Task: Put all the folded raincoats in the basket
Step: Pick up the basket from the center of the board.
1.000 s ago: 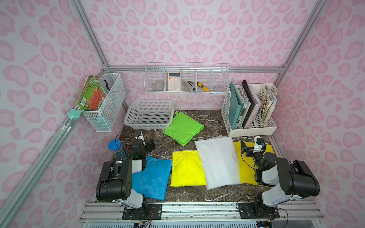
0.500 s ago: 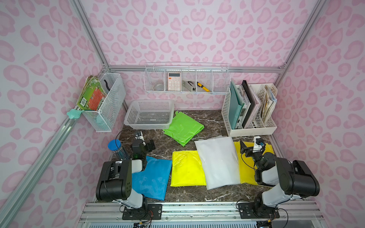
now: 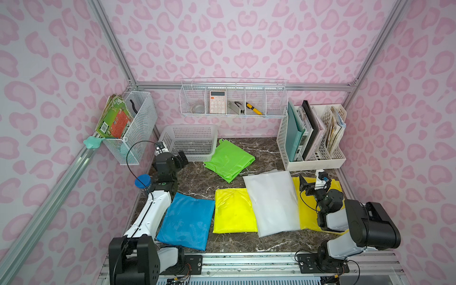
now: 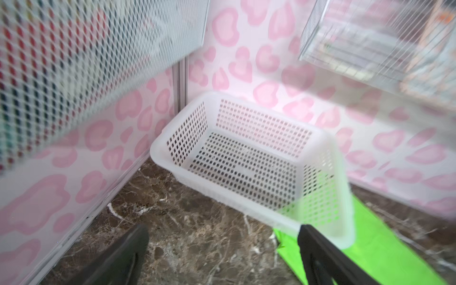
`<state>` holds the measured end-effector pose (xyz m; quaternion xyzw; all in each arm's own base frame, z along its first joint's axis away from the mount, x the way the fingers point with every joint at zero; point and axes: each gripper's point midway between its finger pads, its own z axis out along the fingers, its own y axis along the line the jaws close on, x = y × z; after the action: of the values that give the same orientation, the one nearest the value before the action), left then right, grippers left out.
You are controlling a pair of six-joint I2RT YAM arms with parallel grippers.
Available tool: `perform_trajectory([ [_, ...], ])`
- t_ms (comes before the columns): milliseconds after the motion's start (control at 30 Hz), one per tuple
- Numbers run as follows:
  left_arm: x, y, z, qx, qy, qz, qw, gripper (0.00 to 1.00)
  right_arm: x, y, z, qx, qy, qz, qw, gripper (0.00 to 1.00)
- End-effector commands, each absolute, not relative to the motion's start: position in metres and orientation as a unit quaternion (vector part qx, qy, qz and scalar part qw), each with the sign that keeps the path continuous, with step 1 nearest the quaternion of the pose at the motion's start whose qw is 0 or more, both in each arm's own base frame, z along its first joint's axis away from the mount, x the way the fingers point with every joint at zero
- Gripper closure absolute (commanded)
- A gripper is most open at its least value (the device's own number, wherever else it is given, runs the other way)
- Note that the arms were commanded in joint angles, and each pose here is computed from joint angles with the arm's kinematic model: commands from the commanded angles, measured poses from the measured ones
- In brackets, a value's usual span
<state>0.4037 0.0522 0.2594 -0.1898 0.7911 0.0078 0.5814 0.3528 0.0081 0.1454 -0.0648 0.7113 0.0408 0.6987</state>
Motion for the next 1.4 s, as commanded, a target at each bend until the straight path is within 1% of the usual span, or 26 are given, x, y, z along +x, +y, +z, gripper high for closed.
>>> perform_trajectory([
  [0, 0.356, 0.021, 0.207, -0.218, 0.868, -0.073, 0.44, 0.01, 0.344, 0.014, 0.175, -0.076, 0.688, 0.028, 0.721, 0.0],
  [33, 0.35, 0.015, 0.213, -0.222, 0.862, -0.099, 0.445, 0.01, 0.343, 0.023, 0.184, -0.083, 0.689, 0.038, 0.719, 0.0],
  [67, 0.346, 0.009, 0.216, -0.222, 0.858, -0.12, 0.448, 0.01, 0.343, 0.026, 0.192, -0.061, 0.692, 0.06, 0.717, 0.0],
  [133, 0.333, 0.004, 0.217, -0.244, 0.853, -0.143, 0.439, 0.01, 0.344, 0.016, 0.197, 0.062, 0.706, 0.122, 0.695, 0.0],
  [233, 0.315, -0.001, 0.208, -0.266, 0.857, -0.162, 0.41, 0.01, 0.34, -0.002, 0.188, 0.188, 0.714, 0.185, 0.649, 0.0],
  [267, 0.308, -0.004, 0.204, -0.275, 0.861, -0.171, 0.392, 0.01, 0.337, 0.003, 0.192, 0.182, 0.708, 0.219, 0.646, 0.0],
  [300, 0.301, -0.009, 0.2, -0.278, 0.867, -0.181, 0.373, 0.01, 0.329, 0.019, 0.203, 0.144, 0.697, 0.268, 0.649, 0.0],
  [367, 0.288, -0.025, 0.193, -0.255, 0.885, -0.206, 0.33, 0.01, 0.314, 0.049, 0.222, 0.081, 0.678, 0.336, 0.649, 0.0],
  [400, 0.281, -0.035, 0.192, -0.236, 0.894, -0.224, 0.308, 0.01, 0.308, 0.066, 0.229, 0.052, 0.677, 0.36, 0.64, 0.02],
  [467, 0.266, -0.04, 0.186, -0.241, 0.904, -0.229, 0.27, 0.09, 0.306, 0.094, 0.231, 0.019, 0.702, 0.368, 0.609, 0.03],
  [633, 0.238, -0.059, 0.16, -0.257, 0.91, -0.262, 0.191, 0.24, 0.286, 0.158, 0.227, -0.047, 0.742, 0.373, 0.556, 0.05],
  [733, 0.229, -0.072, 0.147, -0.258, 0.915, -0.266, 0.157, 0.29, 0.27, 0.191, 0.22, -0.073, 0.753, 0.398, 0.518, 0.08],
  [833, 0.227, -0.076, 0.141, -0.26, 0.921, -0.256, 0.139, 0.3, 0.258, 0.222, 0.201, -0.093, 0.781, 0.404, 0.467, 0.1],
  [900, 0.231, -0.077, 0.142, -0.257, 0.922, -0.255, 0.137, 0.3, 0.253, 0.239, 0.186, -0.11, 0.803, 0.392, 0.436, 0.12],
  [1000, 0.247, -0.076, 0.15, -0.261, 0.919, -0.255, 0.147, 0.28, 0.249, 0.255, 0.167, -0.129, 0.819, 0.379, 0.412, 0.15],
  [1133, 0.29, -0.075, 0.173, -0.285, 0.909, -0.258, 0.162, 0.19, 0.248, 0.251, 0.138, -0.122, 0.837, 0.348, 0.405, 0.15],
  [1233, 0.326, -0.064, 0.178, -0.323, 0.904, -0.228, 0.164, 0.2, 0.253, 0.236, 0.117, -0.072, 0.856, 0.329, 0.393, 0.15],
  [1367, 0.377, -0.056, 0.176, -0.369, 0.891, -0.211, 0.163, 0.22, 0.247, 0.239, 0.111, -0.076, 0.855, 0.356, 0.371, 0.18],
])
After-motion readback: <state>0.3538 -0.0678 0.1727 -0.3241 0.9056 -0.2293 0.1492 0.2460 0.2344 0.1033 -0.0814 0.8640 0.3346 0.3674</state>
